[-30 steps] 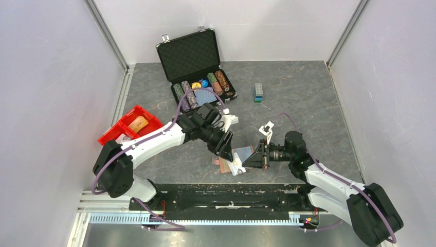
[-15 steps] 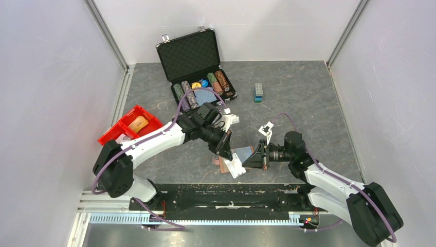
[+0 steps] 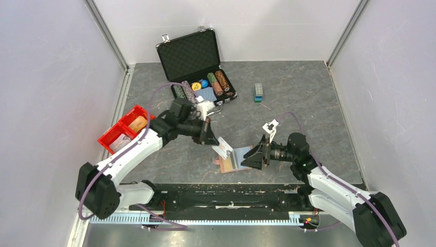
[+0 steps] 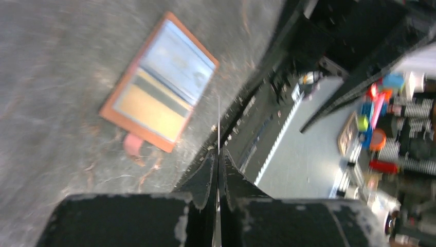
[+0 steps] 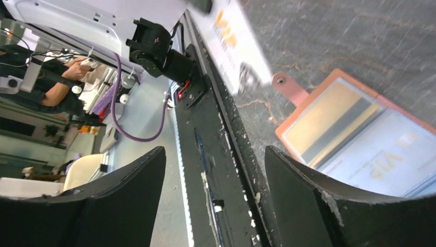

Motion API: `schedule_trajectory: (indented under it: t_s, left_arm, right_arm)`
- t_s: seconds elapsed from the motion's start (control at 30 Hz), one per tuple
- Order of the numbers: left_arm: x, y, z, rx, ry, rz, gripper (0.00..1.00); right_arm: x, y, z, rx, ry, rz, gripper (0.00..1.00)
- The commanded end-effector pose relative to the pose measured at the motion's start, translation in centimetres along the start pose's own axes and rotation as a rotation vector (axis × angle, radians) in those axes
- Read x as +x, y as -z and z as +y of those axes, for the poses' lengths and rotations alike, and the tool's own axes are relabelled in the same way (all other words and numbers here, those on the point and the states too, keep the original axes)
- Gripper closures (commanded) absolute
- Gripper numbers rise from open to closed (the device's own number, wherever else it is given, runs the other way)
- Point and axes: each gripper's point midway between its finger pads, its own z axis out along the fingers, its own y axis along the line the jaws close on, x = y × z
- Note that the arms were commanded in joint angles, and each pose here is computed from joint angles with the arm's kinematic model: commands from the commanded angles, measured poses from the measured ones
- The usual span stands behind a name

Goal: Take the credit cards out of the card holder
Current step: Place the credit card in the storage box.

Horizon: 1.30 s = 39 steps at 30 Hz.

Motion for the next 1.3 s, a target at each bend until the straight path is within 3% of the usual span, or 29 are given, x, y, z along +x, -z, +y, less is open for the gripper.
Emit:
schedule_trajectory:
  t_s: [0.0, 0.23, 0.4, 0.57, 0.97, 1.17, 1.27]
  left_arm:
    - [-3.9, 4.1, 3.9, -0.178, 0.159, -0.231, 0.98]
    - [-3.9, 15.9, 14.8, -0.779, 0.485, -0.559, 0.98]
    - [-2.9, 23.9, 17.1, -1.129, 0.517, -0.747, 0.98]
    - [-0.1, 29.4, 18.7, -1.431, 0.598, -0.837, 0.98]
    - [5.2, 36.7, 22.5, -1.718, 0.831, -0.88, 0.98]
    - [5.5, 36.9, 25.0, -1.589, 0.93, -0.919, 0.98]
    - [5.3, 36.8, 26.5, -1.544, 0.937, -0.859, 0.98]
  right_arm:
    - [-3.0, 0.0, 1.2, 0.007, 0.068, -0.102, 0.21]
    - [-2.9, 0.5, 0.6, 0.061, 0.101, -0.104, 0.02]
    - [-2.0, 0.6, -0.1, 0.075, 0.095, -0.086, 0.02]
    - [-1.0, 0.7, -1.4, 0.122, 0.077, -0.07, 0.02]
    - [0.4, 0.9, -2.1, 0.14, 0.088, -0.016, 0.02]
    - [1.5, 1.2, -1.4, 0.105, 0.08, 0.027, 0.02]
    - [1.8, 1.5, -1.7, 0.124, 0.093, 0.041, 0.02]
